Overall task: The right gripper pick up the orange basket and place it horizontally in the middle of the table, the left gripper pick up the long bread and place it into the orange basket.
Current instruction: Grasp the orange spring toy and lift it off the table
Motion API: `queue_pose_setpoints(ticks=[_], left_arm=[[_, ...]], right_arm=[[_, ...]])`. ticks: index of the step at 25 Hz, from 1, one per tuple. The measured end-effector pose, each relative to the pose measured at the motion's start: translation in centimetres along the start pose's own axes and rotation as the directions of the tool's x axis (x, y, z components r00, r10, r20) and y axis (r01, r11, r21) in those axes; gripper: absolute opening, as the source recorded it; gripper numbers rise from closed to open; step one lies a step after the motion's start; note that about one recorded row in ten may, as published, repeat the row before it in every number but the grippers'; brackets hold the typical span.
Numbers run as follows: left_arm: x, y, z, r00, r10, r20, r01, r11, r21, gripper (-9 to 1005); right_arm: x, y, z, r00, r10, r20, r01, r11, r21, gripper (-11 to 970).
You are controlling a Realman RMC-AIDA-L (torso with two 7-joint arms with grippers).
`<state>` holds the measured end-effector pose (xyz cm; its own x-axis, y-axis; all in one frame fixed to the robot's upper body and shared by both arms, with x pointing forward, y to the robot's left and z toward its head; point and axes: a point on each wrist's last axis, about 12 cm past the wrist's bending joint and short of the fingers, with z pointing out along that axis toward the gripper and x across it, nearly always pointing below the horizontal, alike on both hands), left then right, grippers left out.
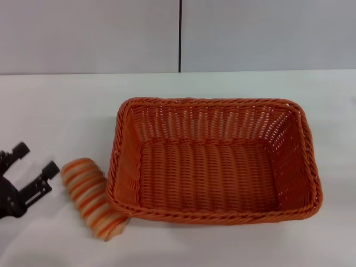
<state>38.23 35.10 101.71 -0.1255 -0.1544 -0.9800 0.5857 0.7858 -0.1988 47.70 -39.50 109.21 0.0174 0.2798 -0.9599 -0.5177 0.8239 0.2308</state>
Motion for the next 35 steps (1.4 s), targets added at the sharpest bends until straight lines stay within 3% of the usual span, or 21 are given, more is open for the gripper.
queue_pose_setpoints(ticks=[5,15,35], left_arm=[[1.4,-0.1,-0.5,0.996,-0.005,-0.093,0.001,0.999,-0.037,840],[2.5,-0.4,0.6,0.99,-0.045,-0.132,0.039,0.998,-0.051,842],[3.4,-0.4,2.3,0.981,-0.077,-0.178,0.068,0.996,-0.054,842]], right_arm=[[0.2,-0.1,1.1,1.0,-0.004,-0.011,0.004,1.0,0.0,574],[0.9,-0.2,2.7,0.999,-0.013,-0.042,0.014,1.0,0.006,574],[1.5,-0.6,2.7,0.996,-0.037,-0.079,0.041,0.998,0.046,574]])
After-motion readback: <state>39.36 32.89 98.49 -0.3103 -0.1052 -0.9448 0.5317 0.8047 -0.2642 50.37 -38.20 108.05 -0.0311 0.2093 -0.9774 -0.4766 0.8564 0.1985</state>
